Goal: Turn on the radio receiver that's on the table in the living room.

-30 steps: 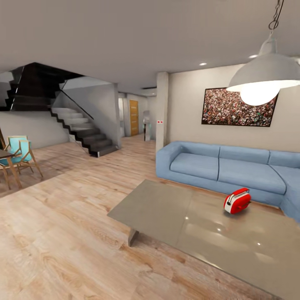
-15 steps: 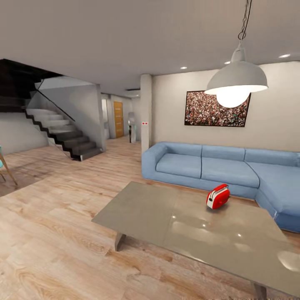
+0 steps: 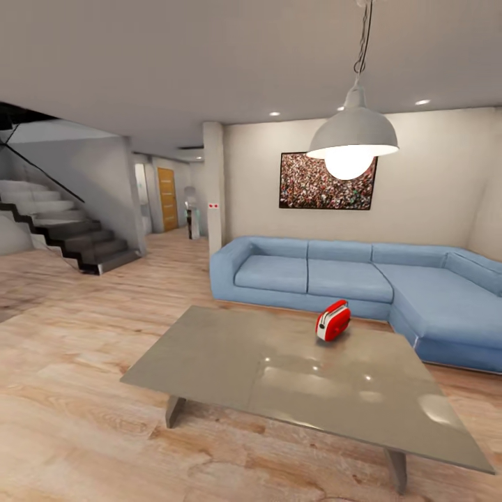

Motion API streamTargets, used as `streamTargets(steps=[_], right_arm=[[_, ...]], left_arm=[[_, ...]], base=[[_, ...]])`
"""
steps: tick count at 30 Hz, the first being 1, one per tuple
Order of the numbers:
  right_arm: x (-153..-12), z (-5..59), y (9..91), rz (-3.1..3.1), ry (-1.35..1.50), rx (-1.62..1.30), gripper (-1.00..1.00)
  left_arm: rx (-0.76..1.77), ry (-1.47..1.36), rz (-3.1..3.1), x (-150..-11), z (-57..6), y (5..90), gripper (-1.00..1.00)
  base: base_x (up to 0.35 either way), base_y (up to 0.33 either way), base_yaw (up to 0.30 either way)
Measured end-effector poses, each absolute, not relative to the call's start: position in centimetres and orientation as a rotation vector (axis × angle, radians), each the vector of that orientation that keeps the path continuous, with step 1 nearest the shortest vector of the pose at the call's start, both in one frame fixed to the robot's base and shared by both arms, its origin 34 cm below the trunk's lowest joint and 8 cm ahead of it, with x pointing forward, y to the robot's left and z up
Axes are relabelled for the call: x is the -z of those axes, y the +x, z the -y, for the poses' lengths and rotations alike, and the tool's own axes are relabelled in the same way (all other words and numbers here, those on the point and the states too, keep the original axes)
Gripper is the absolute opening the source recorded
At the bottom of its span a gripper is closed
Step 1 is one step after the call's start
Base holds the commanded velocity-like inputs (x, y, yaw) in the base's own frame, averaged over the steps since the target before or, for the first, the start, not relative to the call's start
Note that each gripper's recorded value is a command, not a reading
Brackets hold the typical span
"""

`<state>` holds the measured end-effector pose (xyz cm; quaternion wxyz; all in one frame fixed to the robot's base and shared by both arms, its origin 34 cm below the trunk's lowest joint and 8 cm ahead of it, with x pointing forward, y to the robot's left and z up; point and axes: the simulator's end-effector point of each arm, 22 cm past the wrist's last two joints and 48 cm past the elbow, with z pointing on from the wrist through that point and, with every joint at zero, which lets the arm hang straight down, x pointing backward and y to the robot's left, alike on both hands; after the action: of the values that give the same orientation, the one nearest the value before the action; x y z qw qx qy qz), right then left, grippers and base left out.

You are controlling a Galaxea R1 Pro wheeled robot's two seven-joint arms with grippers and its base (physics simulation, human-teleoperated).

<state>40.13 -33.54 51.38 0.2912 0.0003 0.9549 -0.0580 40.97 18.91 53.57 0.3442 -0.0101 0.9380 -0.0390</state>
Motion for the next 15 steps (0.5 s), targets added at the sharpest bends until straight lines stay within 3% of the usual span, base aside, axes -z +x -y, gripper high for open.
streamTargets(steps=[15], right_arm=[[-51.17,33.54,39.88,-2.554,0.0,0.155,1.0]], left_arm=[[0.101,-0.028,-2.445,-53.34,-19.01,40.73,1.0]], base=[[0.0,0.0,-0.267]])
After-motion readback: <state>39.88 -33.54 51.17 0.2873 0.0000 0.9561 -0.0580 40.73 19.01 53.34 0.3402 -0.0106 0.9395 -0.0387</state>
